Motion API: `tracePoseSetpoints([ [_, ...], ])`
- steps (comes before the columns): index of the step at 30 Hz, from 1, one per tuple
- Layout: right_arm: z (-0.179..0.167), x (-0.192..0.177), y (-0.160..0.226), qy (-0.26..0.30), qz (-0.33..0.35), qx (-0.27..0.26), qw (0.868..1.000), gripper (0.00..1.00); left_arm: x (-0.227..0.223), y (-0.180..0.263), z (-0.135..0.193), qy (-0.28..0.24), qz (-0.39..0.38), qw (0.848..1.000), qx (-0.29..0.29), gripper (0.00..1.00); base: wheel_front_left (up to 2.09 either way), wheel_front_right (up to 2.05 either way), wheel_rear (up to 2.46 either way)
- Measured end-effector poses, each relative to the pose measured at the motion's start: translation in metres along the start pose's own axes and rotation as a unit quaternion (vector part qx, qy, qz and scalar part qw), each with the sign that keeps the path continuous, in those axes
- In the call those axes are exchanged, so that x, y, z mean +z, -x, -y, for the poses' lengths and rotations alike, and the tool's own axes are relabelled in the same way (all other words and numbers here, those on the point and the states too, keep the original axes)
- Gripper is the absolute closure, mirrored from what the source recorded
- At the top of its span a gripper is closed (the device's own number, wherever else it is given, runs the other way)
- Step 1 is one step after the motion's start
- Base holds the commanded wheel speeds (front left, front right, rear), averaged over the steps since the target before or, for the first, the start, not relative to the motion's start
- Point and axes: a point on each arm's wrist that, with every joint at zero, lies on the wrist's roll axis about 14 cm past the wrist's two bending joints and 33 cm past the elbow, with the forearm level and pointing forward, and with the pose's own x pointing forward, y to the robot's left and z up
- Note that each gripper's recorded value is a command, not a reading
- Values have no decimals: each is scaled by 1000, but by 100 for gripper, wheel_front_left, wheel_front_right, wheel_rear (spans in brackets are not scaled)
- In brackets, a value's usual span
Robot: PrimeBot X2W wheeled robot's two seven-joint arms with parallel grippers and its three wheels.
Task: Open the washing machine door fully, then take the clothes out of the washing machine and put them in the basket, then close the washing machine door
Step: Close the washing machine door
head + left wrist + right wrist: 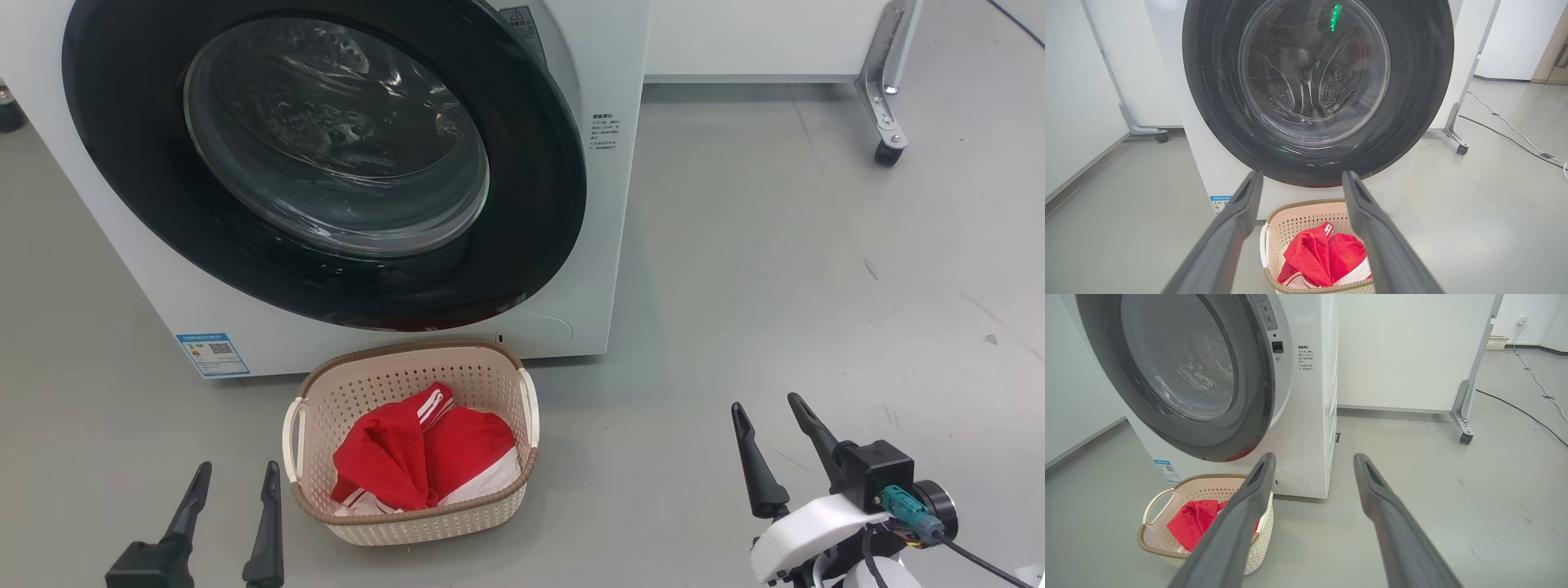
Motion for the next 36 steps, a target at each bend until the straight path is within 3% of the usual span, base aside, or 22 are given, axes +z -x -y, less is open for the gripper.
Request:
tracePoseSetpoints([
  [20, -2, 1, -1, 0, 1, 2, 1000, 0, -8, 2, 0, 3, -6, 1000, 10, 0, 0, 0, 0],
  [21, -2, 1, -1, 0, 2, 3, 1000, 49, -8, 3, -1, 3, -6, 1000, 10, 0, 0, 0, 0],
  [22, -2, 1, -1, 0, 2, 3, 1000, 67, -9, 3, -1, 3, -7, 1000, 11, 0, 0, 0, 0],
  [23, -3, 1, -1, 0, 2, 4, 1000, 95, -9, 3, -1, 3, -7, 1000, 12, 0, 0, 0, 0],
  [24, -3, 1, -2, 0, 2, 4, 1000, 100, -9, 4, -2, 2, -7, 1000, 12, 0, 0, 0, 0],
  [36, -9, 0, -5, 1, 0, 14, 1000, 100, -10, 7, -5, 2, -5, 1000, 20, 0, 0, 0, 0],
])
